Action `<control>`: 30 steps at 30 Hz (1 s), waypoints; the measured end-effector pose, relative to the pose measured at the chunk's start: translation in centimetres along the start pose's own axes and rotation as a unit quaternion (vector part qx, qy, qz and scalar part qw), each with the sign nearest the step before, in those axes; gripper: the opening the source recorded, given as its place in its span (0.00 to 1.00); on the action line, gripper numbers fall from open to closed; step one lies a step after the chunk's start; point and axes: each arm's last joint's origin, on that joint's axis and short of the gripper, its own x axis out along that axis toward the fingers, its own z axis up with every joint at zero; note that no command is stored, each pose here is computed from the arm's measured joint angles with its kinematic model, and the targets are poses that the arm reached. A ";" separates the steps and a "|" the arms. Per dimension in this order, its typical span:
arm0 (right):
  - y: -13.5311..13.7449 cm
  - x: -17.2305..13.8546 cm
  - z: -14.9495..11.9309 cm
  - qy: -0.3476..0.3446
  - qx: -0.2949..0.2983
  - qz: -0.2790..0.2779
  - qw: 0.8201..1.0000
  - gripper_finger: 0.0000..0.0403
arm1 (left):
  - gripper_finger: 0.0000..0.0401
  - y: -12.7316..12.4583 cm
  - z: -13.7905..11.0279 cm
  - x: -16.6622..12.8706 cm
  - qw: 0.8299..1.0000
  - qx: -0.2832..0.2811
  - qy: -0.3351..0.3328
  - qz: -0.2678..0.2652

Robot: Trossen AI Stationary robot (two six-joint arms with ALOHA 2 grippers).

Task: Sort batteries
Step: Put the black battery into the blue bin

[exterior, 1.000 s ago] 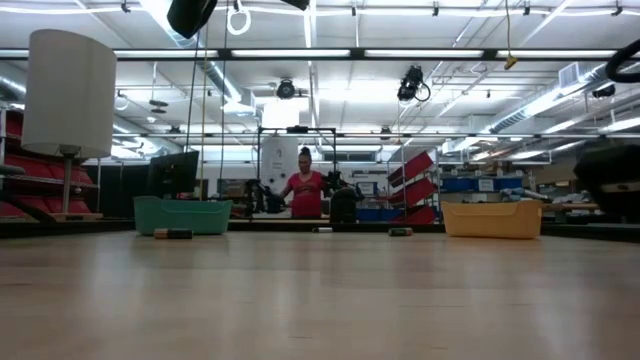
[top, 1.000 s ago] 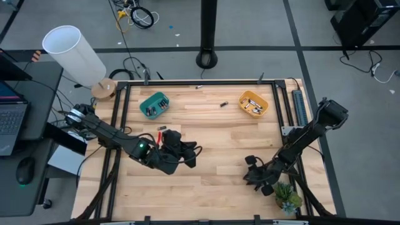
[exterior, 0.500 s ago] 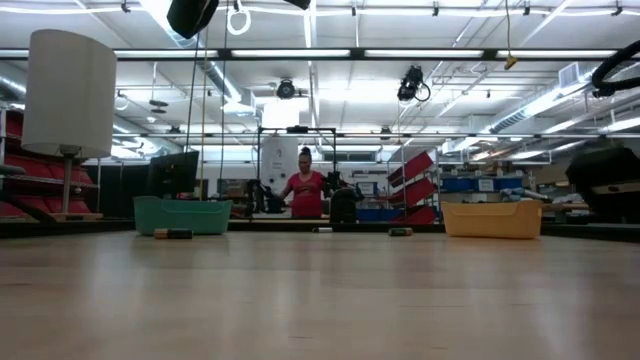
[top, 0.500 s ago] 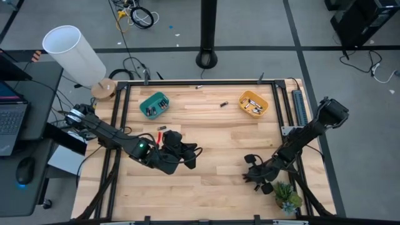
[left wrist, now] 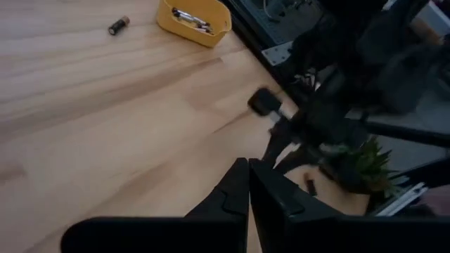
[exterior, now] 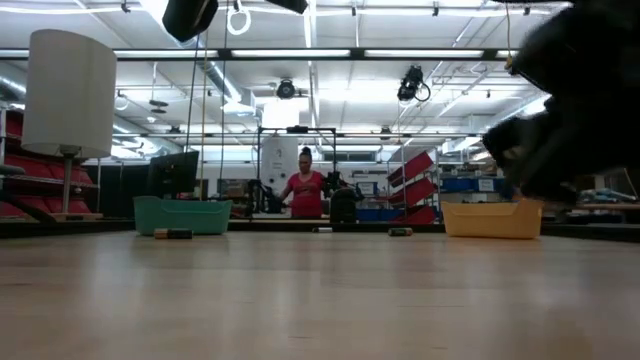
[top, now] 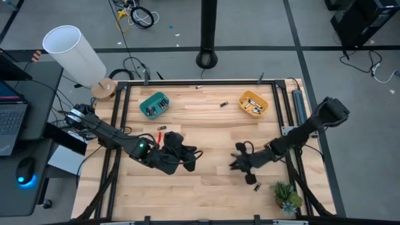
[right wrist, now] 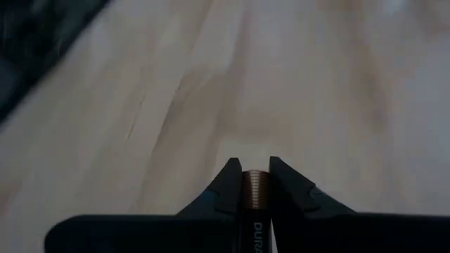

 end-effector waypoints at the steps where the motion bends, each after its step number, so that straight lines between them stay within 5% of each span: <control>1: -0.4 -0.2 0.8 -0.017 0.010 -0.005 1.000 0.12 | 0.07 0.1 0.0 0.0 1.000 0.005 0.001 0.003; 6: -2.4 -2.1 5.6 -0.116 0.075 -0.018 0.990 0.12 | 0.16 0.1 -0.9 0.9 1.000 0.023 0.001 0.012; 16: -4.9 -5.4 13.5 -0.272 0.117 -0.042 0.954 0.12 | 0.28 -2.1 -2.5 6.4 0.993 0.065 -0.063 -0.072; 23: -4.7 -6.5 15.2 -0.350 0.134 -0.018 0.927 0.12 | 0.28 -2.5 -1.2 8.4 0.986 0.047 -0.124 -0.103; 30: -4.4 -6.6 15.4 -0.362 0.146 -0.003 0.921 0.12 | 0.28 -2.8 0.8 8.8 0.974 0.059 -0.174 -0.134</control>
